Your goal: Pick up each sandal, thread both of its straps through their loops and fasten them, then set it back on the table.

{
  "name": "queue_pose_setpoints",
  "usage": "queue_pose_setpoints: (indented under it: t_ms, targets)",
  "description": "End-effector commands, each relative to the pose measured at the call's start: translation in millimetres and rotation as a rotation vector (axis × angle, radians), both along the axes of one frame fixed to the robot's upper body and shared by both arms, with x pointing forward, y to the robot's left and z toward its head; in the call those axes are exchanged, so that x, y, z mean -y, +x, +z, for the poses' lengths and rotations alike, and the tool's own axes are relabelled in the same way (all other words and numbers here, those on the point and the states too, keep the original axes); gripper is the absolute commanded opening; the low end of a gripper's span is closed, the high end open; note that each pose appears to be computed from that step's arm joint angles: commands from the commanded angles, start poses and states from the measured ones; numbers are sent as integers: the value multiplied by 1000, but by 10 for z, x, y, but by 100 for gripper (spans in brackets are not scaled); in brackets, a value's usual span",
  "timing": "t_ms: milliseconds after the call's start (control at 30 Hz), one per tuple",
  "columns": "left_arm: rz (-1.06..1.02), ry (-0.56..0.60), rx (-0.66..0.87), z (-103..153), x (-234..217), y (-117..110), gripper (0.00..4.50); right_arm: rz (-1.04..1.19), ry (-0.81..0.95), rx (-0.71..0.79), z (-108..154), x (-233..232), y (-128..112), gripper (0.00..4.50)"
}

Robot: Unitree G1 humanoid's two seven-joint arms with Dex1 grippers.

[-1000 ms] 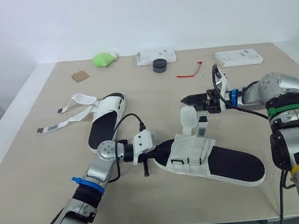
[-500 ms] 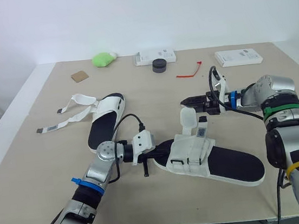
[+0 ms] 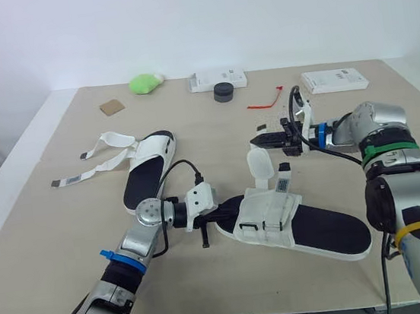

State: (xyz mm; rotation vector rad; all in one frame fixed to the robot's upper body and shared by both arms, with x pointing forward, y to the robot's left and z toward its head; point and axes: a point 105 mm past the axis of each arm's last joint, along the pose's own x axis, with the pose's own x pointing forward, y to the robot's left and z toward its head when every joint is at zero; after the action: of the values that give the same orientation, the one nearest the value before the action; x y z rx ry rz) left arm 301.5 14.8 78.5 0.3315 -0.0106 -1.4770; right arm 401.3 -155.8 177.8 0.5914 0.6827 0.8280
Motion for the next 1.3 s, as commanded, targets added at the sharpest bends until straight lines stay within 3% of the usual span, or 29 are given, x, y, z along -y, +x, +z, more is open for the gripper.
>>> queue_pose_setpoints:
  t_ms: [33,267,567,700,867,1033,1233,1300]
  targets:
    - [81,221,-213,-714,-238,-128,0,82,2,188,312,-62,-23,3]
    - [82,220,-214,-716,-238,-132,0,258,-85,502,535,-168,-443,3]
    - [72,231,-214,-716,-247,-98,0,330,-473,1195,628,-374,-978,3]
    - [65,235,-211,-706,-241,-74,0,505,-745,1577,376,-479,-1298,3]
    - [53,236,-217,-706,-228,-72,0,705,-934,1901,9,-344,-1550,3]
    - [43,238,-219,-710,-222,-70,0,736,-960,2070,-34,-311,-1585,3]
    - [34,235,-217,-702,-181,-54,0,785,-982,2047,-222,-322,-1554,3]
    - [32,234,-216,-698,-173,-54,0,805,-972,1994,-287,-330,-1577,69]
